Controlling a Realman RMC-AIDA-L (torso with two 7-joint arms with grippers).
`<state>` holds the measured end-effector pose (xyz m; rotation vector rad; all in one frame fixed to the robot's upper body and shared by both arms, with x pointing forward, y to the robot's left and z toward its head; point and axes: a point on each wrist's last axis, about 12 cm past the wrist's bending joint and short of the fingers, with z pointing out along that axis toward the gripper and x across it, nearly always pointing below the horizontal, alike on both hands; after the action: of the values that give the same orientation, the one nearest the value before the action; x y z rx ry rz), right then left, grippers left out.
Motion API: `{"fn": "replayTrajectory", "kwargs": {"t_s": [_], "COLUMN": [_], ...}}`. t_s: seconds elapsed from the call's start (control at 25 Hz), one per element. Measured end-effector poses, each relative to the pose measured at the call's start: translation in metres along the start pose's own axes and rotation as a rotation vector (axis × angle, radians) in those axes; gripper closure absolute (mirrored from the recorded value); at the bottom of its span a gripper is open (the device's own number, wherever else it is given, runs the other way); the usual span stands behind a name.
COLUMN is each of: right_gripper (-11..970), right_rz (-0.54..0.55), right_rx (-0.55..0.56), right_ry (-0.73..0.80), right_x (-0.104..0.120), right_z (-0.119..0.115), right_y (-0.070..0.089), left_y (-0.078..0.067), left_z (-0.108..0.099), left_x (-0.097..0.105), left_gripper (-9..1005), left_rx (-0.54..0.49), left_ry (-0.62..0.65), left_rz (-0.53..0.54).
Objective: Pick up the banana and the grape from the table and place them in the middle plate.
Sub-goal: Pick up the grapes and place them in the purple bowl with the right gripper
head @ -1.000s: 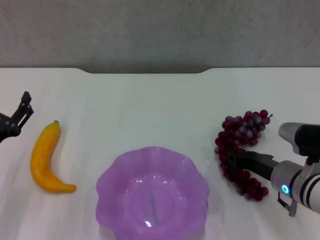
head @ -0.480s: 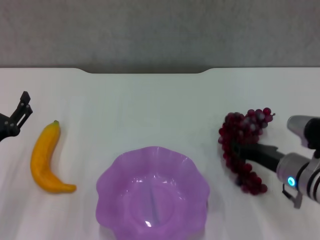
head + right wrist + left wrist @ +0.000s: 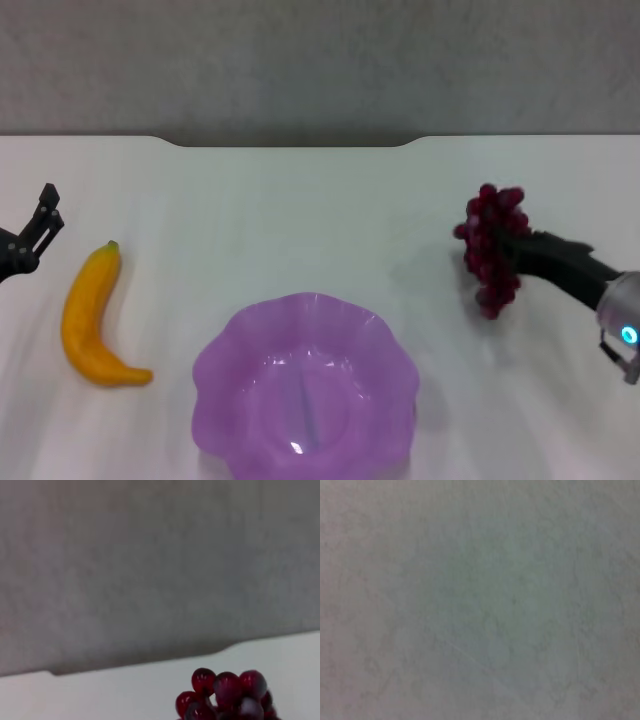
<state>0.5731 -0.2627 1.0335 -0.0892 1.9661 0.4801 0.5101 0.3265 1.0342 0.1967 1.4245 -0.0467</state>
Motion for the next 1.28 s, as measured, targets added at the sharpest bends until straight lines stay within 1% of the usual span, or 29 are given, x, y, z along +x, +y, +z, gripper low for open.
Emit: {"fn": "replayTrajectory", "kwargs": {"t_s": [0.12,0.28,0.4,0.56,0.64,0.76,0.84,0.96,1.08,1.2,1.28], "right_gripper": [674,677,680,683,684,686,687,685,686,688,689], "right_rz": [-0.026,-0.092,-0.156,-0.246,-0.283,-0.329,-0.377,-0.453,-0.507,-0.54,-0.552], "right_rx": [0.003,-0.005,-0.01,-0.04,-0.071,-0.125,-0.165,-0.233,-0.315,-0.384,-0.413], "right_ry": [-0.044,-0.094,-0.135,-0.179,-0.2,-0.213,-0.214,-0.206,-0.202,-0.201,-0.196], "right_x": [-0.008,-0.02,-0.028,-0.038,-0.045,-0.05,-0.052,-0.05,-0.044,-0.038,-0.034], "right_z": [-0.005,-0.013,-0.018,-0.023,-0.024,-0.025,-0.025,-0.025,-0.028,-0.032,-0.036], "right_y": [-0.004,-0.002,0.003,0.018,0.03,0.053,0.072,0.103,0.135,0.158,0.171], "left_y": [0.0,0.0,0.0,0.0,0.0,-0.001,-0.001,-0.001,-0.001,0.0,0.0], "left_z": [0.0,0.0,0.0,0.0,0.0,0.0,0.0,0.0,0.0,-0.001,-0.003], "left_x": [0.0,0.0,0.0,0.0,0.0,0.0,0.0,0.0,0.0,0.0,-0.001], "left_gripper": [115,115,115,116,116,116,116,116,116,116,116], "left_rx": [0.0,0.0,0.0,0.001,0.002,0.003,0.004,0.005,0.005,0.003,0.0], "left_ry": [0.0,0.0,-0.001,-0.002,-0.002,-0.003,-0.003,-0.003,-0.003,-0.006,-0.014], "left_rz": [0.0,0.003,0.01,0.016,0.016,0.016,0.016,0.016,0.016,0.016,0.015]}}
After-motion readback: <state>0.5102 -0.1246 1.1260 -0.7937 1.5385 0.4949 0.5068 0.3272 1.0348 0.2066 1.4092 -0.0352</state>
